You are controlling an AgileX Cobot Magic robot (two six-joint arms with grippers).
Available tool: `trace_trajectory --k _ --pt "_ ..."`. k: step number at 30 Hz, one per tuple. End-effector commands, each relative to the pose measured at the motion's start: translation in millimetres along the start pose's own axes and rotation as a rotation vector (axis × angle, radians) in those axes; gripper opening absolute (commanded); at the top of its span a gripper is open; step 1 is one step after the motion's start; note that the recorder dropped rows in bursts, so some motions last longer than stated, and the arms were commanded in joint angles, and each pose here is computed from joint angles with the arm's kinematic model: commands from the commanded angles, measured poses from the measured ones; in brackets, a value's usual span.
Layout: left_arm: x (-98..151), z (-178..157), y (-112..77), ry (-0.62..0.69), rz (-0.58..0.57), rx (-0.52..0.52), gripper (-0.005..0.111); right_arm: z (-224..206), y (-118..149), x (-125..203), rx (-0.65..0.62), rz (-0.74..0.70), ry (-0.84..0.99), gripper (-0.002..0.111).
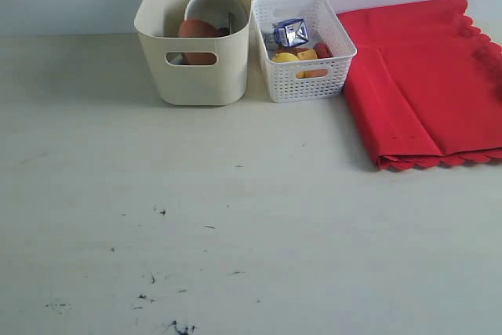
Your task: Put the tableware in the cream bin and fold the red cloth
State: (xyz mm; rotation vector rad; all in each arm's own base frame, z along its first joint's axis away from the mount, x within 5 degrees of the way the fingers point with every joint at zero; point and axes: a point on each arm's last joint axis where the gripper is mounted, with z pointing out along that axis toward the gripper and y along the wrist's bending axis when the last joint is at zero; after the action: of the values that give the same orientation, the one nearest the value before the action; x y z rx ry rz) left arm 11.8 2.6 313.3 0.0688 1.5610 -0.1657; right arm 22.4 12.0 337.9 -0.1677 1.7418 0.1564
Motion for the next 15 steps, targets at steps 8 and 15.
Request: trace_trajectory --k 8,15 --pt "36 16 1.6 0.097 -0.012 -0.035 0.000 -10 3 3 -0.028 0.027 -0.047 0.000" --pt "74 34 2.4 0.069 0.031 -0.023 0.000 -10 3 3 -0.029 0.028 -0.047 0.000"
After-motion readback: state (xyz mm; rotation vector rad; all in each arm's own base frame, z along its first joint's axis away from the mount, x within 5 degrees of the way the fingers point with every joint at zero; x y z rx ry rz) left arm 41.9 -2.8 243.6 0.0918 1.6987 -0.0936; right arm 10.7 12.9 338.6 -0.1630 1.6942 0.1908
